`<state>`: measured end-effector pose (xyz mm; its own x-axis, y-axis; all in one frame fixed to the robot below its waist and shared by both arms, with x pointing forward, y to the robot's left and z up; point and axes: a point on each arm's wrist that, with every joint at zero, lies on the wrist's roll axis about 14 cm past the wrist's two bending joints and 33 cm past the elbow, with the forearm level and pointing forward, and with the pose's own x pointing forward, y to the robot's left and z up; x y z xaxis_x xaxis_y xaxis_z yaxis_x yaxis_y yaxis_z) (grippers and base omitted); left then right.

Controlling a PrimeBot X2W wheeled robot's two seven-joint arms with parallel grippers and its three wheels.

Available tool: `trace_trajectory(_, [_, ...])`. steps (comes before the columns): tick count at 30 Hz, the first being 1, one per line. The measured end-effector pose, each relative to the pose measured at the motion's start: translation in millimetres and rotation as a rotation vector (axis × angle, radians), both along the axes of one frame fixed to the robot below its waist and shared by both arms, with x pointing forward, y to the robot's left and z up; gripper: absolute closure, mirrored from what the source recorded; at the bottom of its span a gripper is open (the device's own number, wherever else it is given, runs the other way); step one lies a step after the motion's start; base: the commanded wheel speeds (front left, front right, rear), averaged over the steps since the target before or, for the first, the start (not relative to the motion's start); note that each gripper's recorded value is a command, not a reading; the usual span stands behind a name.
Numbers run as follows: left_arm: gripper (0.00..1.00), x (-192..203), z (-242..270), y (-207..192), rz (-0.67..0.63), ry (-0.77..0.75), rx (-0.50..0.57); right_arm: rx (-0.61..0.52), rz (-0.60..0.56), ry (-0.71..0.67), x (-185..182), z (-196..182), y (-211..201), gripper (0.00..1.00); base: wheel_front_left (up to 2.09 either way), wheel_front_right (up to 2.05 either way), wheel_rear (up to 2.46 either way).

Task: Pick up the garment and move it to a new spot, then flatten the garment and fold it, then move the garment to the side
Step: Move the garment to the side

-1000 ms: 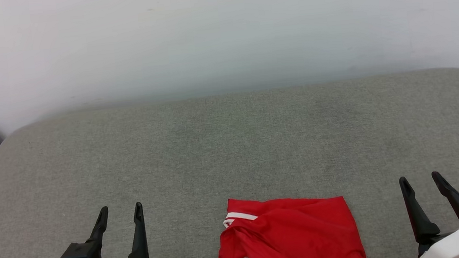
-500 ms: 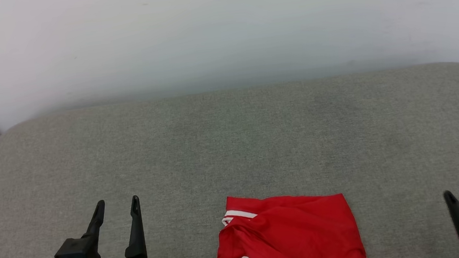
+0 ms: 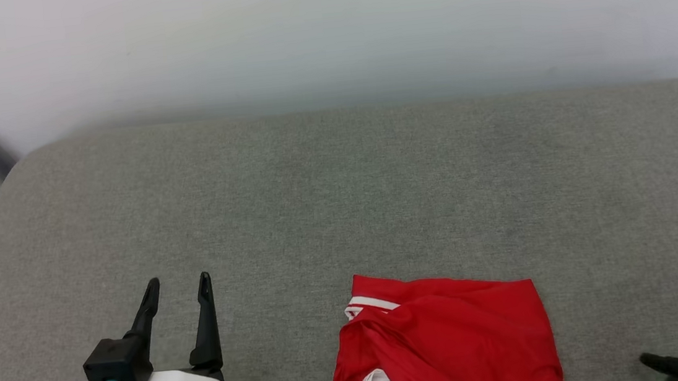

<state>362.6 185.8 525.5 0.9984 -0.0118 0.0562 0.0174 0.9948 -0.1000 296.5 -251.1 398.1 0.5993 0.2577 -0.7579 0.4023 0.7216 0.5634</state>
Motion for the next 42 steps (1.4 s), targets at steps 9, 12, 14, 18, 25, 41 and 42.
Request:
trace_trajectory(9, [0.00,9,-12,9,0.023,0.031,-0.003,0.435,0.163,0.045,36,-22,118,0.00,0.00,0.00,0.00])
trace_trajectory(12, [0.00,9,-13,12,0.030,0.032,0.000,0.454,0.190,0.057,39,-25,134,0.00,0.00,0.00,0.00])
trace_trajectory(14, [0.00,8,-14,15,0.036,0.035,0.003,0.451,0.208,0.065,40,-27,141,0.55,0.00,0.00,0.00])
trace_trajectory(18, [0.00,7,-15,17,0.043,0.037,0.006,0.426,0.263,0.058,42,-26,155,1.00,0.00,0.00,0.00])
trace_trajectory(25, [0.00,5,-11,16,0.038,0.029,0.006,0.218,0.395,-0.084,55,-3,159,1.00,0.00,0.00,0.00])
trace_trajectory(41, [0.00,28,0,-49,-0.153,-0.008,-0.005,-0.414,0.508,-0.273,56,55,62,1.00,0.00,0.00,0.00])
trace_trajectory(42, [0.00,33,3,-56,-0.177,-0.019,-0.002,-0.438,0.495,-0.268,57,57,53,1.00,0.00,0.00,0.00])
